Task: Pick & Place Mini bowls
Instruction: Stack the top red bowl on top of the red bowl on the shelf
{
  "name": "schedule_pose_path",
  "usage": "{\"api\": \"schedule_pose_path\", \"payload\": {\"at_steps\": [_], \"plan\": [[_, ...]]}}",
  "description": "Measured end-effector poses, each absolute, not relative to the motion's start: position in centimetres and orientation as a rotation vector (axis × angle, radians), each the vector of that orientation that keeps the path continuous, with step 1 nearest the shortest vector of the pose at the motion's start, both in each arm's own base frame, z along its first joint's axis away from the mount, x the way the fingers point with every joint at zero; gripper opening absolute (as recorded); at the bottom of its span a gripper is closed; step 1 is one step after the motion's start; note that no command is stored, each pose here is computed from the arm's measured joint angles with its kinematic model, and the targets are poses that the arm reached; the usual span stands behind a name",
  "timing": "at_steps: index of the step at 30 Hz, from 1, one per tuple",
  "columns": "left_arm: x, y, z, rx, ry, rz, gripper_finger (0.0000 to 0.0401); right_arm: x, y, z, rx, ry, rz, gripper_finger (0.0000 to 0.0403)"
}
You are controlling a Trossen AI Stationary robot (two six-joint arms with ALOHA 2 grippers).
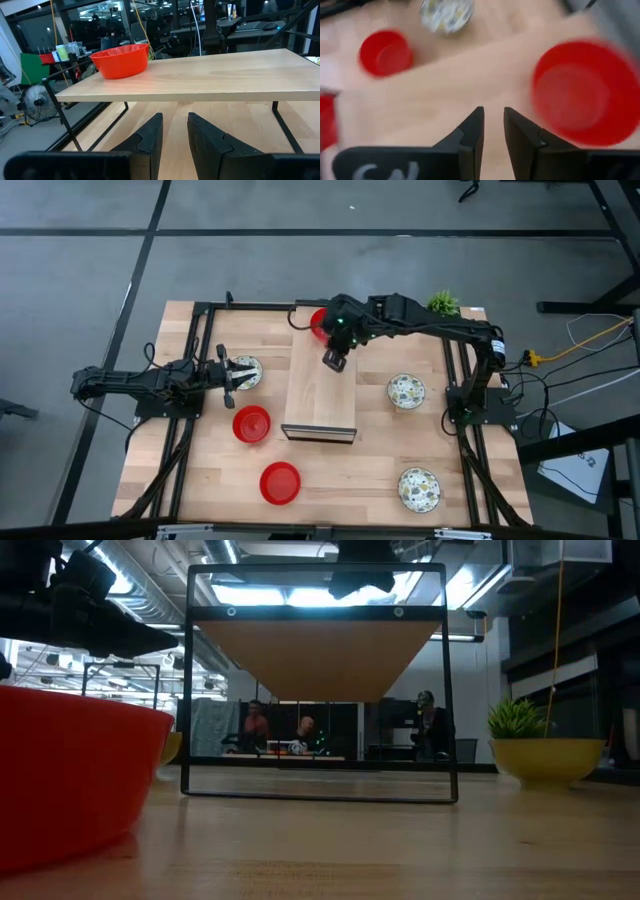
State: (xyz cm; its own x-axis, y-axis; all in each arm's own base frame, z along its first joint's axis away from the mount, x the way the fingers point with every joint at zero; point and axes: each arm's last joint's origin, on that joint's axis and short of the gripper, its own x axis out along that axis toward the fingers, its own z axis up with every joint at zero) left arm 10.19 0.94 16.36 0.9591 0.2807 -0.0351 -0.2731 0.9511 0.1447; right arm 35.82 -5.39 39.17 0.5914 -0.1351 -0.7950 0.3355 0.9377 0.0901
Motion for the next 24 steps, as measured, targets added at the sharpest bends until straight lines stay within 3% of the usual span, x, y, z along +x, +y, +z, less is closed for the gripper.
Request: {"api": "schedule_pose_path", "payload": {"at_steps": [4, 14, 18, 24], "plan": [[10.2, 0.9, 16.4, 0.139, 0.056, 0.281, 0.0086, 35.3, -3.4, 38.0, 0.233, 1.039, -0.134, 0.0075], [10.2, 0.9, 16.4, 0.140, 0.055, 0.282, 0.0086, 34.5, 1.3, 34.9, 0.117, 1.231, -0.143, 0.0075], [10.2, 0.9, 16.4, 0.140, 0.056, 0.281, 0.0086, 33.0, 2.7, 34.7, 0.087, 1.225, -0.100, 0.0074], [10.2, 0.9, 16.4, 0.139, 0.056, 0.281, 0.0086, 29.3, 3.3, 35.1, 0.129, 1.033, -0.072, 0.0074]]}}
